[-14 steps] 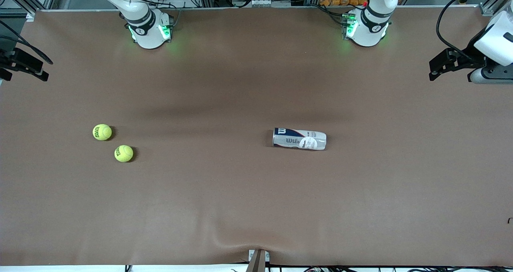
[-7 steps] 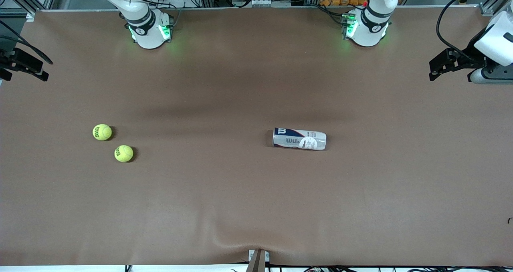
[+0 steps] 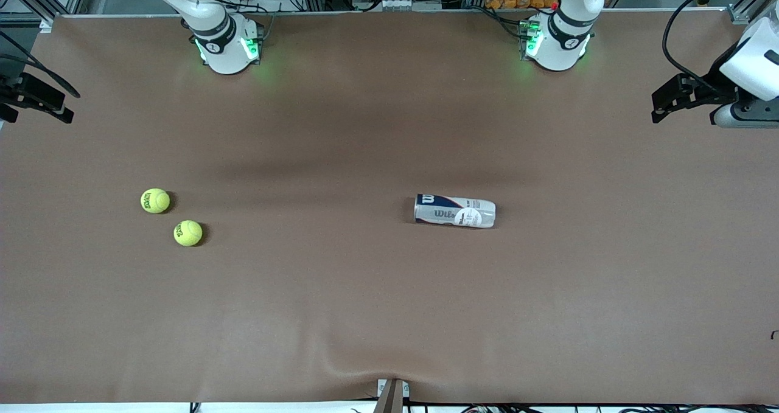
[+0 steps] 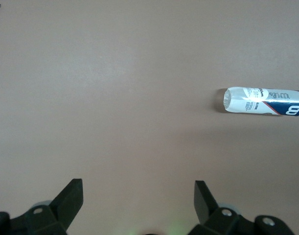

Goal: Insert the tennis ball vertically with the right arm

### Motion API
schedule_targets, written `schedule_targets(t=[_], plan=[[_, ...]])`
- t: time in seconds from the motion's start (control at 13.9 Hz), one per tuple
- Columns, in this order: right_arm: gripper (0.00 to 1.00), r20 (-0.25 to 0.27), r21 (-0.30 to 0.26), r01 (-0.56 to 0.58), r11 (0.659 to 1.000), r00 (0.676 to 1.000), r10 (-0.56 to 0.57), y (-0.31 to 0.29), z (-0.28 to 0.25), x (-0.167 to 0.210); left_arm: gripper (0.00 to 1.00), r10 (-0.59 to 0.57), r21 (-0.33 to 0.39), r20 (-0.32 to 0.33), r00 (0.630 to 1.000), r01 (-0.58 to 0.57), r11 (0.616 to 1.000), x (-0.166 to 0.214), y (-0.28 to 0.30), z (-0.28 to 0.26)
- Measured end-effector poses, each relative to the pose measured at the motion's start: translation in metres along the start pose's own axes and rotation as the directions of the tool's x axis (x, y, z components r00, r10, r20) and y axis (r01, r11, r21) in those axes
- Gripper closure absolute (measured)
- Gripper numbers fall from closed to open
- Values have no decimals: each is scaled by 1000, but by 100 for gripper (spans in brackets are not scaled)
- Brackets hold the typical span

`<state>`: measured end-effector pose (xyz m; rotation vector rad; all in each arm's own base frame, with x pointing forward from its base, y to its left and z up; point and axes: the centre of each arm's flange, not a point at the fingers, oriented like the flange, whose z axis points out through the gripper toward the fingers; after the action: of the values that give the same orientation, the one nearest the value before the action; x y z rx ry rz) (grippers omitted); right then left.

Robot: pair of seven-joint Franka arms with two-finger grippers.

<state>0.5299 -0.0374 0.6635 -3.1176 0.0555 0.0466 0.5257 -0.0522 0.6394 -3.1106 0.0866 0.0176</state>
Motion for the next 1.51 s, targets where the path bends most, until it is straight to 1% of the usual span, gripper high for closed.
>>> schedule_targets(t=[0.5,0.86,1.08,1.29,1.51], plan=[[0,0,0,-3,1000,1000,3,2,0,0,0,0,-1,7,1000,0,1000,6,0,8],[0,0,0,-5,1000,1000,5,2,0,0,0,5,-4,-16,1000,-5,1000,16,3,15],[0,0,0,-6,1000,1000,6,3,0,0,0,6,-6,-41,999,-7,1000,26,3,20],[0,0,0,-8,1000,1000,8,4,0,0,0,7,-8,-30,1000,-7,1000,34,4,32],[0,0,0,-10,1000,1000,10,5,0,0,0,33,-12,-5,999,-33,999,54,14,65]])
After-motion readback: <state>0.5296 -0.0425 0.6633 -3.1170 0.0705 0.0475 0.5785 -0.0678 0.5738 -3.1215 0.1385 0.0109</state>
